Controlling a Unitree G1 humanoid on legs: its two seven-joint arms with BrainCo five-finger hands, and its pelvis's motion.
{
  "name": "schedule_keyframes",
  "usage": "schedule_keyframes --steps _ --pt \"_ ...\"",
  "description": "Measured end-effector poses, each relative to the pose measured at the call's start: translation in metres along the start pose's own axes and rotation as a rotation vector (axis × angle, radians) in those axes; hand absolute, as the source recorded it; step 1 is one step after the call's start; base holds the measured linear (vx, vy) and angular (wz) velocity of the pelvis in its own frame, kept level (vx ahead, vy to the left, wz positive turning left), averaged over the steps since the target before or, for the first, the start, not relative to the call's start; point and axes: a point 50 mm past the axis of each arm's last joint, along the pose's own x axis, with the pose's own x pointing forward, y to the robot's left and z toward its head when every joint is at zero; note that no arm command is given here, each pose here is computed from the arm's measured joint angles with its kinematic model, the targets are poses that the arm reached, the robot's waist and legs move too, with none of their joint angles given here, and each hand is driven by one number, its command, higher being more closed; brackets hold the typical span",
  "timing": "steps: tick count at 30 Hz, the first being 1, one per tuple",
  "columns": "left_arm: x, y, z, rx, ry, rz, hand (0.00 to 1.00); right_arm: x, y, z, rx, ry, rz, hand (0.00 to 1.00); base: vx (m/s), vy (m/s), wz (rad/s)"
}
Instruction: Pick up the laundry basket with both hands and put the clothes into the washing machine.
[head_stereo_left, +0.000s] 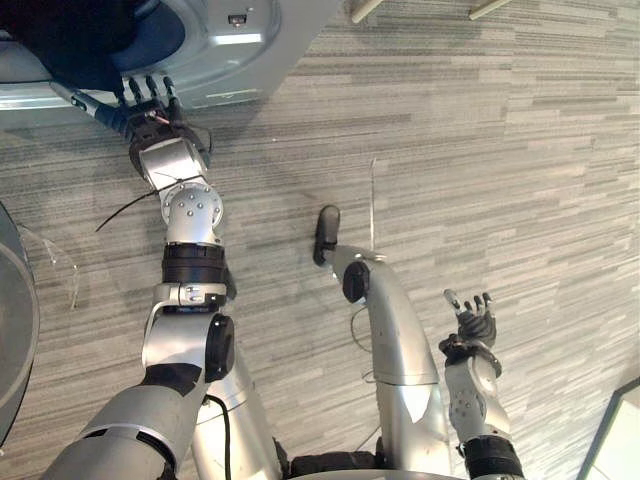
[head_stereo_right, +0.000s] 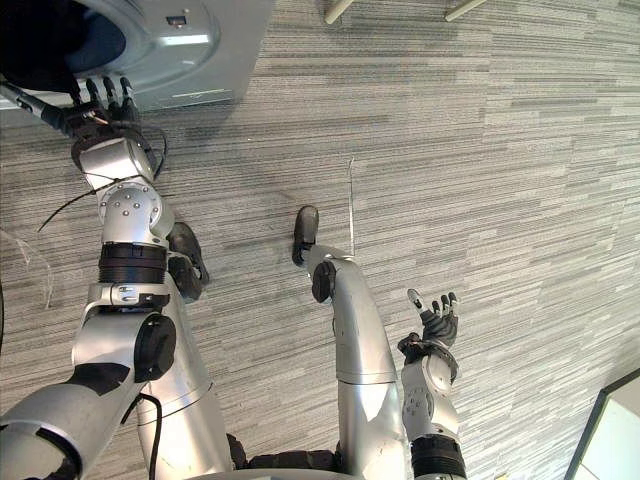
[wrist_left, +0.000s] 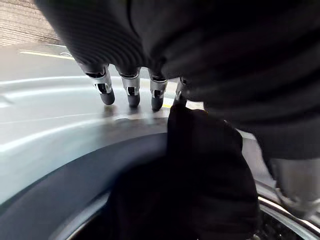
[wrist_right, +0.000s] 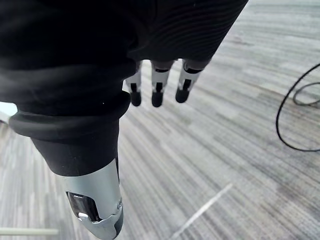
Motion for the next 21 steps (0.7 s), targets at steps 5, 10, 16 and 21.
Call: schedule_keyframes --steps 5,10,16,21 --pt "-0.001 -0.008 -0.005 0.025 -0.006 0.034 0.00 -0.003 -0.013 -0.003 -0.022 0.010 -0.008 0.00 -0.01 0.050 -0.08" --pt "-0.006 -0.013 -0.013 0.056 -0.009 0.046 0.00 -0.007 -0.028 -0.006 -0.051 0.024 -0.030 0.00 -0.03 0.057 -0.07" --pt "-0.017 -0.018 -0.025 0.041 0.015 0.041 0.00 -0.011 -0.036 -0.009 -0.066 0.038 -0.037 0.00 -0.02 0.035 0.04" --pt "-0.029 -0.022 -0.024 -0.001 0.036 0.027 0.00 -0.010 -0.035 -0.008 -0.072 0.033 -0.014 0.00 -0.02 0.012 0.05"
